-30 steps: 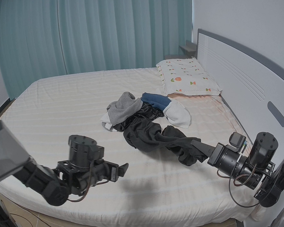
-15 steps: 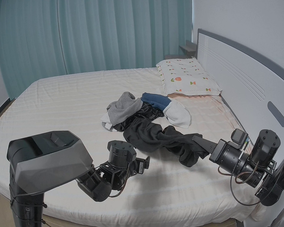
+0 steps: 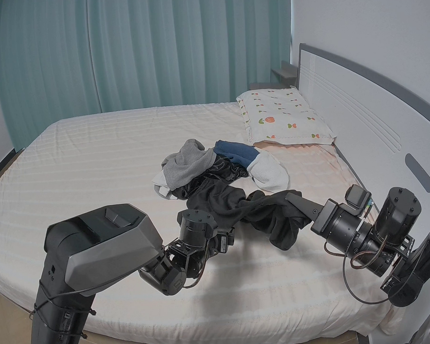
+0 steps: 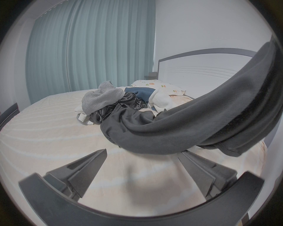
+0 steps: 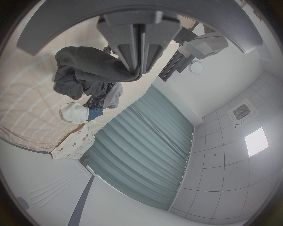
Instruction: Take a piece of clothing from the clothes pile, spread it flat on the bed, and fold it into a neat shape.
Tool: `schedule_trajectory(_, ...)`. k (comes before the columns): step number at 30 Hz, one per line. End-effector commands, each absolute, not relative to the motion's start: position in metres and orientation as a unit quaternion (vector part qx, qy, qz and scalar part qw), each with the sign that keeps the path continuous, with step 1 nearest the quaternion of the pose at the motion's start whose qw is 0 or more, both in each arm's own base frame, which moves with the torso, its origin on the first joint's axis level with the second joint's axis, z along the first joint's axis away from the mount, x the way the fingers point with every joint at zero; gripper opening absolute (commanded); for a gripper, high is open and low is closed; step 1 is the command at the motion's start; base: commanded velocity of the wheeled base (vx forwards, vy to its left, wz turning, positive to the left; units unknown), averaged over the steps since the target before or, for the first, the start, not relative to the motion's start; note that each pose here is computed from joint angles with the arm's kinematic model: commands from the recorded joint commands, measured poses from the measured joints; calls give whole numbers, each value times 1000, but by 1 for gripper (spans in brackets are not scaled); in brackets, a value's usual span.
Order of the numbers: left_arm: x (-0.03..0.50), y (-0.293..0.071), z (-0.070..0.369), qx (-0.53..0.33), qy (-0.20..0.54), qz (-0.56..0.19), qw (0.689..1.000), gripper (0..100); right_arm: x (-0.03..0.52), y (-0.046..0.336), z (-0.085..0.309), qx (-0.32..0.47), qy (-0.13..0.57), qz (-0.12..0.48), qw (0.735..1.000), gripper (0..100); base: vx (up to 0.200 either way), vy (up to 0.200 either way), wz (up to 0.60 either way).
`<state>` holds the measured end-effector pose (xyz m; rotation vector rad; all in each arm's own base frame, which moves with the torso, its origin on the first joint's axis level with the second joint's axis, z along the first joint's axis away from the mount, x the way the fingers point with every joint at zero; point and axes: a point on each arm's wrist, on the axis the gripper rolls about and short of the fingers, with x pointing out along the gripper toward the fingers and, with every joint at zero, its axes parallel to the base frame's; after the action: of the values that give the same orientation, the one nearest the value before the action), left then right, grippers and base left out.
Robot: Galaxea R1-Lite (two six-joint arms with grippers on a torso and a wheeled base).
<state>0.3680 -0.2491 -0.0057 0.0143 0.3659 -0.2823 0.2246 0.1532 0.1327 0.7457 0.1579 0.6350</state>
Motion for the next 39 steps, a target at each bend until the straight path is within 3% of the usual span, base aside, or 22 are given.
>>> schedule_trajectory(1,388,-251,-22,-9,174,-127,976,100,217,148,153,364,38,319,874,0,0,0,0)
schedule_trajectory(12,423,-253,-39,-47,155,-104,981,100,188,128,201,367,-44,352,860,0,0,0,0)
schedule_trajectory(21,432,-248,-54,-58,158,-92,981,100,193,114,203,360,-51,350,863,0,0,0,0)
schedule_trajectory(22,432,-249,-53,-62,157,-92,981,0,194,113,201,359,-49,347,865,0,0,0,0)
schedule_trajectory(29,424,-238,-40,-78,162,-63,982,0,210,108,184,357,-22,314,879,0,0,0,0)
schedule_trajectory(39,334,-187,72,-191,177,-47,964,0,230,107,136,346,62,266,898,0,0,0,0)
